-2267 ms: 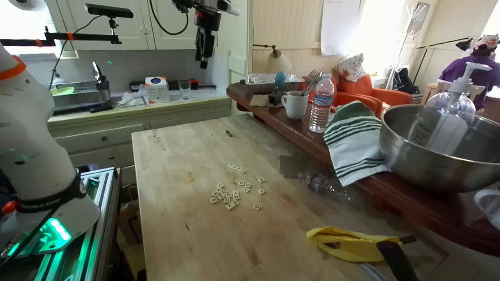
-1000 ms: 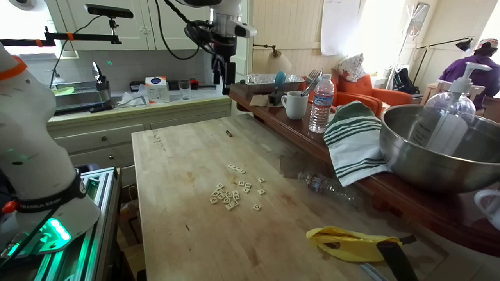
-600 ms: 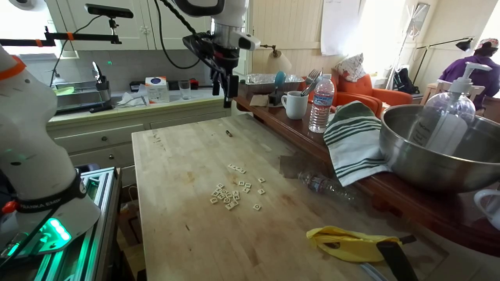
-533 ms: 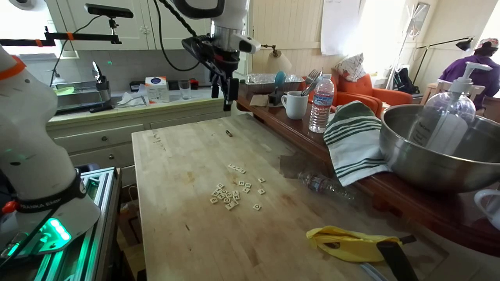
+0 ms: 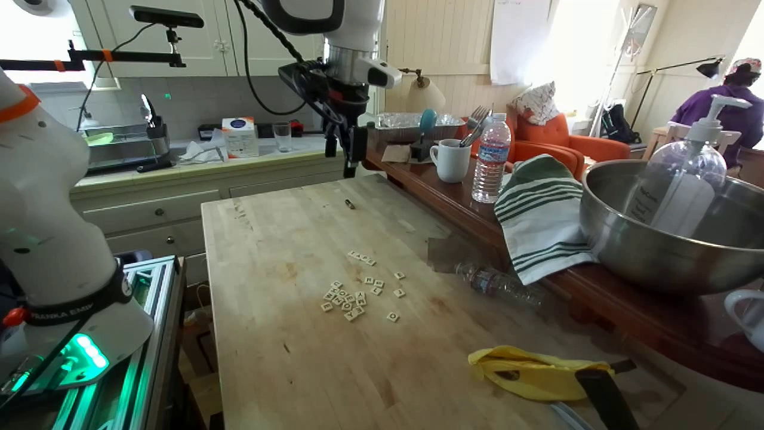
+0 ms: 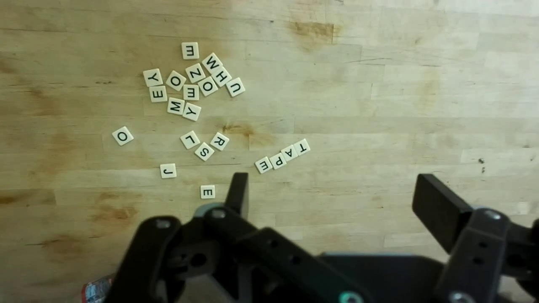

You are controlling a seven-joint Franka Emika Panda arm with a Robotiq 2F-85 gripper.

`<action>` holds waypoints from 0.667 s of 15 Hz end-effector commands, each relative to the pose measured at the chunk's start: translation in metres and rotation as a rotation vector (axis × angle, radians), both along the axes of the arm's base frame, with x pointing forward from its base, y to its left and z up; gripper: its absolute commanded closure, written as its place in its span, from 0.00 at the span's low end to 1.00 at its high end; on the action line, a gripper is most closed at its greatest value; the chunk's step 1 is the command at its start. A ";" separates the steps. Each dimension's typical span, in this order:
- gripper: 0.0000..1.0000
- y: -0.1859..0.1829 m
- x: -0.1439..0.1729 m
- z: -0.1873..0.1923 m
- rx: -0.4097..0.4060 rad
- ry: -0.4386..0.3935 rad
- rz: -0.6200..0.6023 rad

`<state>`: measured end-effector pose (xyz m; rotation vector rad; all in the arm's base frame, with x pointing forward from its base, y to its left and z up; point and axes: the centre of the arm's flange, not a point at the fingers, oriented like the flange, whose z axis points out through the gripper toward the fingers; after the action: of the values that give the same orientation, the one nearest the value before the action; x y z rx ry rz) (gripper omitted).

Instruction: Align the blocks on the table

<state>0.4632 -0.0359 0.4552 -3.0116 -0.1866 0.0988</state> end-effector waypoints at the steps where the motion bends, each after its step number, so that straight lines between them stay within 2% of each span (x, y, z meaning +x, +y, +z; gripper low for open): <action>1: 0.00 0.006 -0.009 -0.018 -0.103 0.023 0.149; 5: 0.00 -0.004 -0.021 -0.071 -0.170 0.078 0.343; 10: 0.00 -0.027 -0.012 -0.120 -0.132 -0.019 0.443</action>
<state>0.4455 -0.0464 0.3650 -3.0733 -0.7870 0.1957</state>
